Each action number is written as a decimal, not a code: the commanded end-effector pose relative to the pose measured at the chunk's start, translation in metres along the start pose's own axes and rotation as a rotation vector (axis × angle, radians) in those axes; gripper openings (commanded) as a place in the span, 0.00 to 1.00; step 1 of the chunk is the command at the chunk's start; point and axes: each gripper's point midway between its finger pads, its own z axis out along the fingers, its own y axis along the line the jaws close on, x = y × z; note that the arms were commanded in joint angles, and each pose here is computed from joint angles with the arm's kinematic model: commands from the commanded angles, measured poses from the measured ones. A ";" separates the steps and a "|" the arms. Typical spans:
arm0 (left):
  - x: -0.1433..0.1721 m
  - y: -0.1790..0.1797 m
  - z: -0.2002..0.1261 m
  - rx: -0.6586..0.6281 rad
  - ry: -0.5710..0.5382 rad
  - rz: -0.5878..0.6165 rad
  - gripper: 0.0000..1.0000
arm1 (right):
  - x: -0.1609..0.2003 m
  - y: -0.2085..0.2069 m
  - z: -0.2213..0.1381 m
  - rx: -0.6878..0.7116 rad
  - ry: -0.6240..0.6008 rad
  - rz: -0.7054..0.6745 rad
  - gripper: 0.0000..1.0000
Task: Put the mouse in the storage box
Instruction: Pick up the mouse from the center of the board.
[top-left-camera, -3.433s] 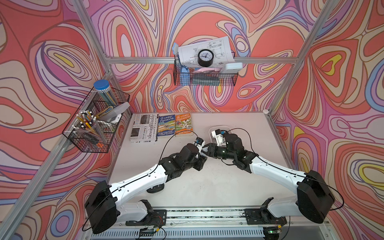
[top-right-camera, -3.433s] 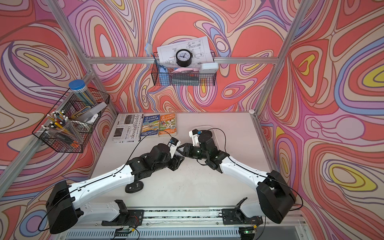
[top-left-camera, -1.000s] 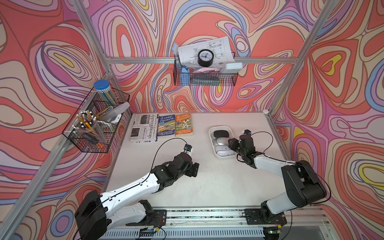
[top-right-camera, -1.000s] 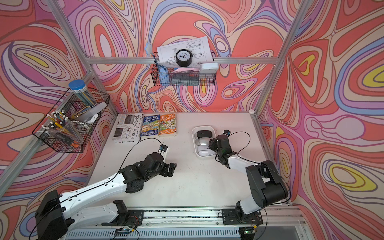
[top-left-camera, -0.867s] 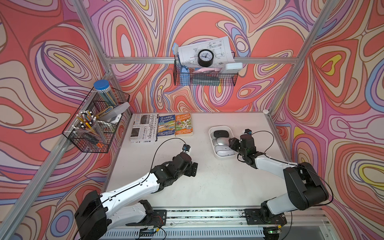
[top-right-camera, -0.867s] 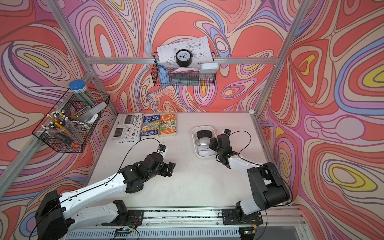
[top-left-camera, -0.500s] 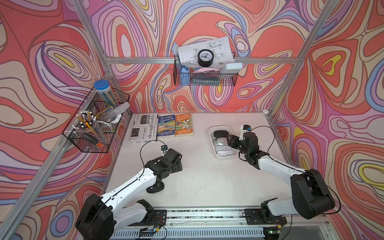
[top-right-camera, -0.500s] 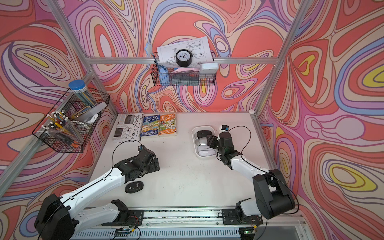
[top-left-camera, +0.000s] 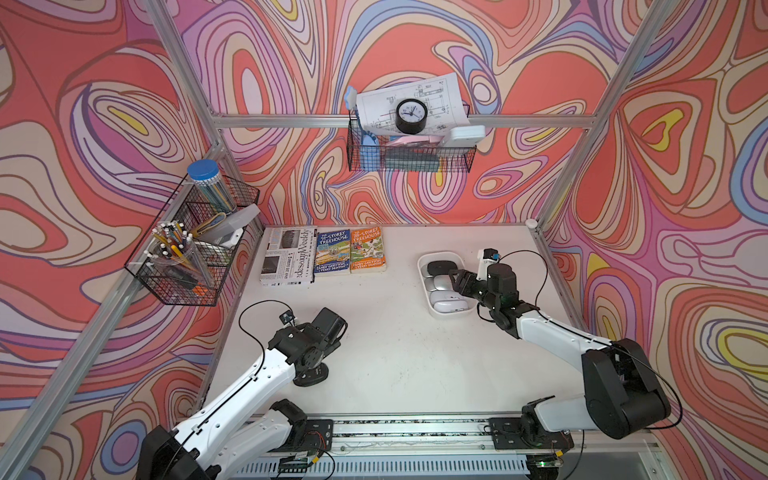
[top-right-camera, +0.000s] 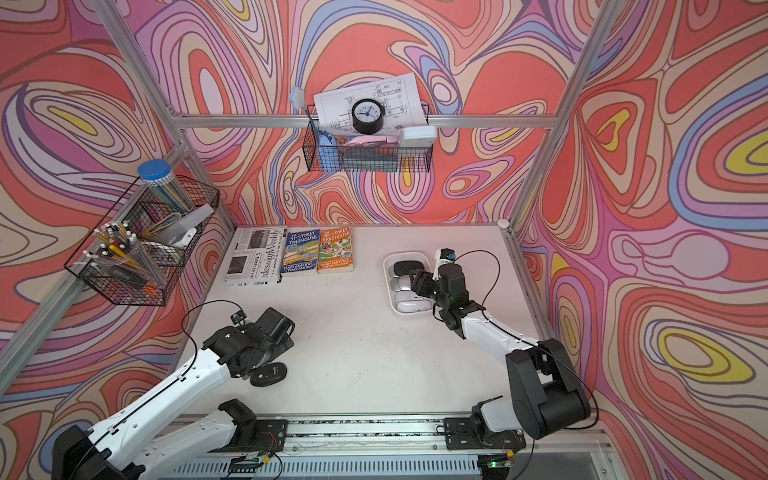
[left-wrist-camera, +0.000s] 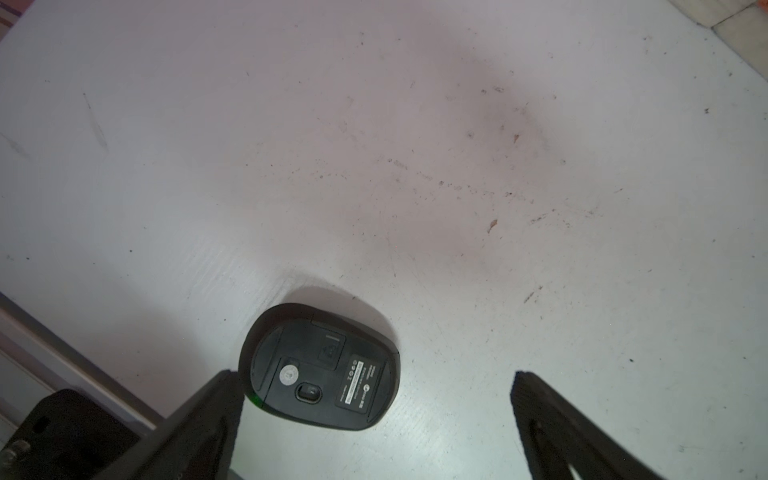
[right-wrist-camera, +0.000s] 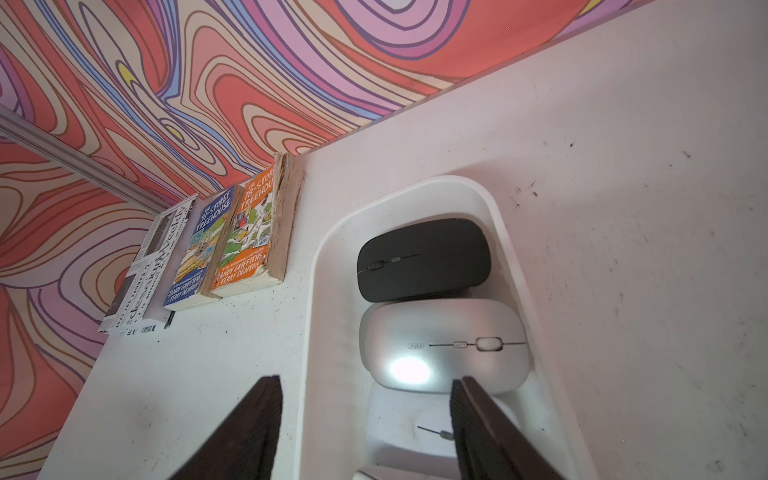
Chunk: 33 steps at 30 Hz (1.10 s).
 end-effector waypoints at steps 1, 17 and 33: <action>0.016 0.012 0.006 -0.035 0.073 -0.047 0.99 | -0.004 0.004 -0.001 -0.019 -0.014 -0.015 0.67; 0.060 0.015 0.036 -0.112 0.277 -0.193 0.98 | 0.000 0.003 0.001 -0.015 0.001 -0.012 0.68; 0.047 0.009 0.073 -0.125 0.304 -0.249 0.99 | 0.004 0.002 0.001 -0.019 0.010 -0.010 0.69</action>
